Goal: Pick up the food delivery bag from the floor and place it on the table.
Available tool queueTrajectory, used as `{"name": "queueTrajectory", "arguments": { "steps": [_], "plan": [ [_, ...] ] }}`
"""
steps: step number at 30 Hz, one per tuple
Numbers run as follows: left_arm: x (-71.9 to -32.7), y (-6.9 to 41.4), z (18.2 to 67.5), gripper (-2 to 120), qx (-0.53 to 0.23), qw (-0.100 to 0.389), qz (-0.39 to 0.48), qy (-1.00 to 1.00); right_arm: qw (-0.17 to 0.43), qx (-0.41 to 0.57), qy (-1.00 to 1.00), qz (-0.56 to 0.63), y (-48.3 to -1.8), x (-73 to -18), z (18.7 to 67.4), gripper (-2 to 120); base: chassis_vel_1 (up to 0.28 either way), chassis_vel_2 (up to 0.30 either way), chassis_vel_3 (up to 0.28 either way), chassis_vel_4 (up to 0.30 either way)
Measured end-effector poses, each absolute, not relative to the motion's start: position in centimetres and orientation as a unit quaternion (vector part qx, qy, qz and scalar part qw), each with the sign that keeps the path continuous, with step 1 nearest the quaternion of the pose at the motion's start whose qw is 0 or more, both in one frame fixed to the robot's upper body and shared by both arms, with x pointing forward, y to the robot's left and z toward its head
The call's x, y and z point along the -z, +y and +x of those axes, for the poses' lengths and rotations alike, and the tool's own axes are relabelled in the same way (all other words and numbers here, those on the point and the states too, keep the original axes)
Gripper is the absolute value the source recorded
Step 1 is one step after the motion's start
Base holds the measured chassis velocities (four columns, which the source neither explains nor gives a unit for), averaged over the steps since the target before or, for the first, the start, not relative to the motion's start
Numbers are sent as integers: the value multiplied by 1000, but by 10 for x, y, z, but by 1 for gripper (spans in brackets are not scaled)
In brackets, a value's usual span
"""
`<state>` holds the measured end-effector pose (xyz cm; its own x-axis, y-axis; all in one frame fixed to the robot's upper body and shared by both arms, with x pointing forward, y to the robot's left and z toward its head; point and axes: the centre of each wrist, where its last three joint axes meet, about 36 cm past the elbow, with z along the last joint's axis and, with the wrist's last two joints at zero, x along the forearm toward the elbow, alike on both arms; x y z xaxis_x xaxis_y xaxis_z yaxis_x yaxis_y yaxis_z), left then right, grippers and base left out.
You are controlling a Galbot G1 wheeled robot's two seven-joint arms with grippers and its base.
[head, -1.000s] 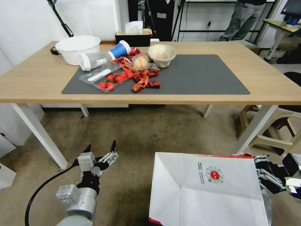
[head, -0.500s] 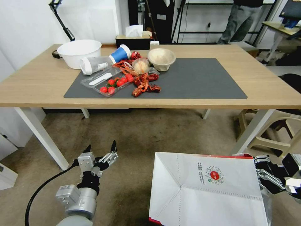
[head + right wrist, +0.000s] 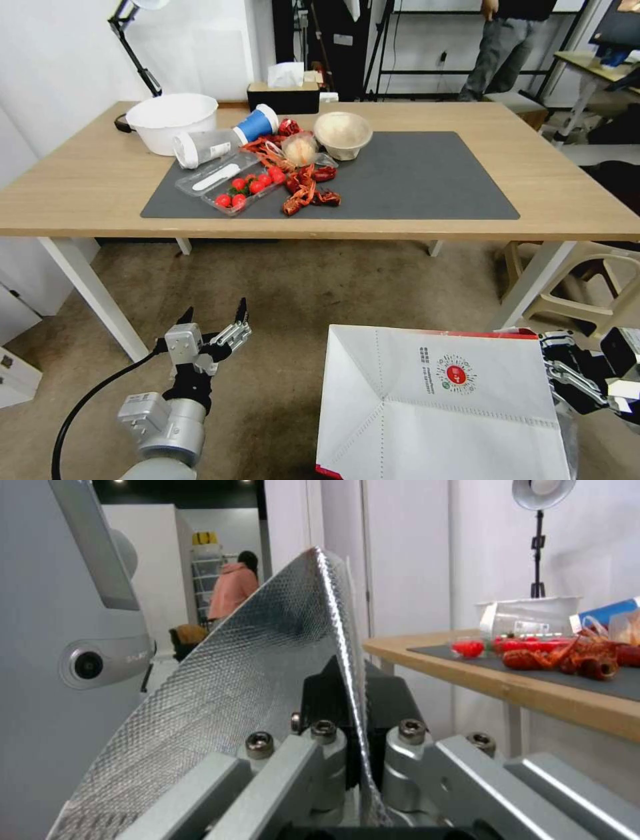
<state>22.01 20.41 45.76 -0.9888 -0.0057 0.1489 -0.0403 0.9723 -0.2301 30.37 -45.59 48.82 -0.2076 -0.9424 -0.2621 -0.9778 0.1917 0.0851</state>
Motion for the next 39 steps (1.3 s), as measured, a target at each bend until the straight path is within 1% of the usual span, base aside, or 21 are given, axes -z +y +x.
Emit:
{"name": "queueTrajectory", "arguments": {
  "steps": [39],
  "plan": [
    [-458, 203, 219, 100, -115, 73, 10, -991, 78, -115, 771, -621, -456, -489, 303, 0, 0, 0, 0, 0]
  ]
}}
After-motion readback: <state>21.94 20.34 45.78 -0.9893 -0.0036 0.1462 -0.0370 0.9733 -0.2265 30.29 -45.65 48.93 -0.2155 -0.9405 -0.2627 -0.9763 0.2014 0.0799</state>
